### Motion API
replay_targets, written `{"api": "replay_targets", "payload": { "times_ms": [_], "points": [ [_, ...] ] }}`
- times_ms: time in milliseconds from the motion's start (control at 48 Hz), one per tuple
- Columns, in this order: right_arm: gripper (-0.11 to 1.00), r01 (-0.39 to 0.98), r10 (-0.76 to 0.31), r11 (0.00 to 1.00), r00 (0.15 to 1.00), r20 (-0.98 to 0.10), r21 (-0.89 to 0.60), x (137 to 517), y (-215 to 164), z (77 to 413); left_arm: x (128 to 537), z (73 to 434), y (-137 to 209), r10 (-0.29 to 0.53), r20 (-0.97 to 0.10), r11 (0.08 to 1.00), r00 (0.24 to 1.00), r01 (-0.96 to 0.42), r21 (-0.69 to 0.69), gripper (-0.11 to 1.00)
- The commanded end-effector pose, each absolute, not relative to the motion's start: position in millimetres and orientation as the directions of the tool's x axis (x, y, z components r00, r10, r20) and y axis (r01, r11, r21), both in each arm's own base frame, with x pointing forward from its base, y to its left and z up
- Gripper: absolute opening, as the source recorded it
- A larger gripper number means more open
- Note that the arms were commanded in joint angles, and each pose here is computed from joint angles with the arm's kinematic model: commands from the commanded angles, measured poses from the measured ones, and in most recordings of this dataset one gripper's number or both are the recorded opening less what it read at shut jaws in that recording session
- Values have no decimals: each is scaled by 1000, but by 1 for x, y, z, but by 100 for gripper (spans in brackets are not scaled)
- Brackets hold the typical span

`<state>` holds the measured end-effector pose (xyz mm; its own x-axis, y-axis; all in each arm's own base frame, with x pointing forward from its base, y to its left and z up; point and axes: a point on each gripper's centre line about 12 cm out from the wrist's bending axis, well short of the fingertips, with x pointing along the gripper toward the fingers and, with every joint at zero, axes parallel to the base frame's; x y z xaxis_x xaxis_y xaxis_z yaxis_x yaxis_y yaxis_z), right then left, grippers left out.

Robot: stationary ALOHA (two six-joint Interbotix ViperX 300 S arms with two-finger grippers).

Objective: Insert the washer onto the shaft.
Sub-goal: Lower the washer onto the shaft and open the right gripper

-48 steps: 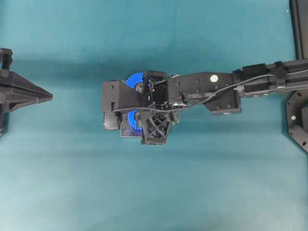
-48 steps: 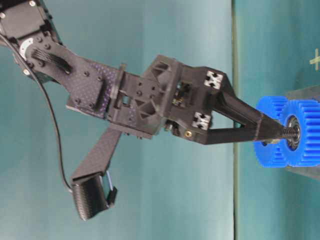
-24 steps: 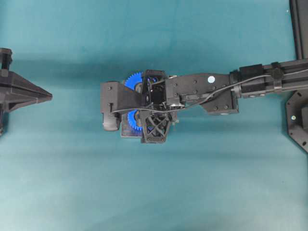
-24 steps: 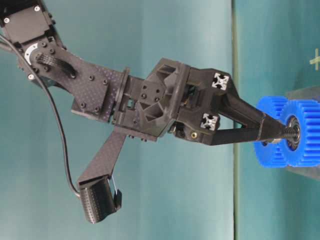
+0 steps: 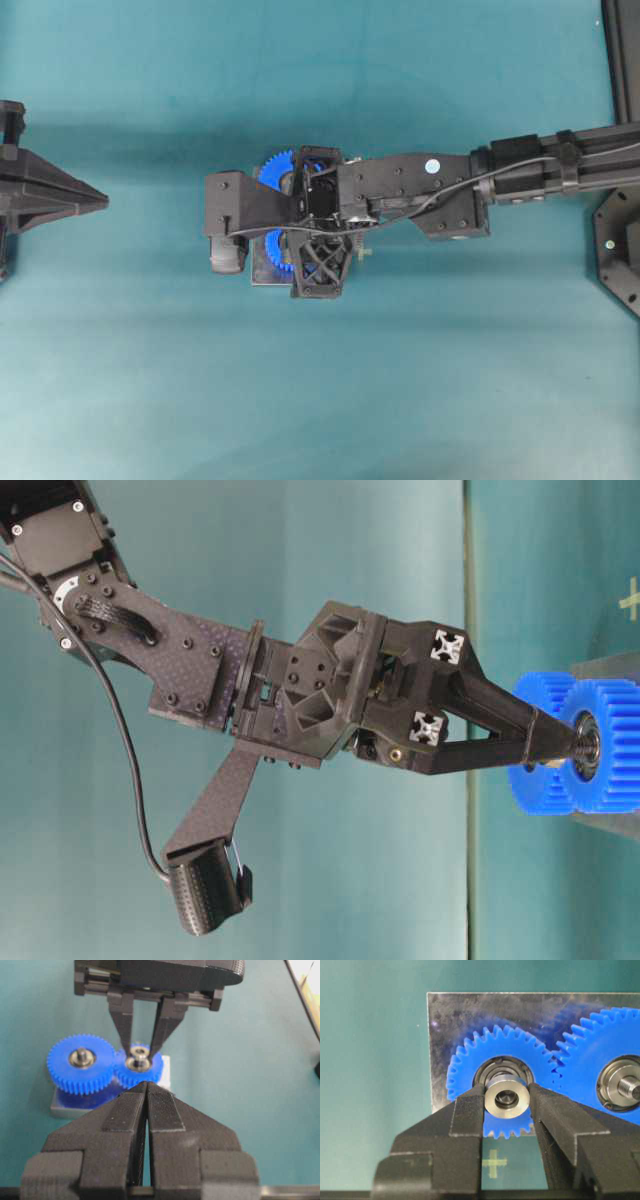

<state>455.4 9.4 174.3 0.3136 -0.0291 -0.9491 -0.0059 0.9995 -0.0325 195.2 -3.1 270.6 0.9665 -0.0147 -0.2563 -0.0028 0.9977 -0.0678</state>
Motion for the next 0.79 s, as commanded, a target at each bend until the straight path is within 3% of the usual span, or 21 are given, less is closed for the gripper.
{"api": "replay_targets", "payload": {
  "times_ms": [0, 542, 584, 709, 771],
  "points": [
    [34, -12, -27, 999, 360, -933, -34, 460, 9, 192, 197, 276, -3, -15, -243, 998, 970, -2, -67, 1],
    [34, 1, -16, 1000, 352, -936, -16, 463, 9, 189, 196, 275, -5, -24, -240, 998, 970, 8, -67, 1],
    [40, 4, -15, 1000, 350, -936, -14, 463, 9, 189, 196, 275, -5, -24, -241, 998, 970, 8, -67, 1],
    [74, 5, -16, 1000, 359, -933, -15, 463, 8, 193, 196, 275, -5, -25, -241, 998, 970, 9, -67, 1],
    [80, 5, -17, 1000, 366, -930, -16, 464, 8, 196, 195, 275, -5, -25, -241, 998, 970, 9, -67, 1]
  ]
}}
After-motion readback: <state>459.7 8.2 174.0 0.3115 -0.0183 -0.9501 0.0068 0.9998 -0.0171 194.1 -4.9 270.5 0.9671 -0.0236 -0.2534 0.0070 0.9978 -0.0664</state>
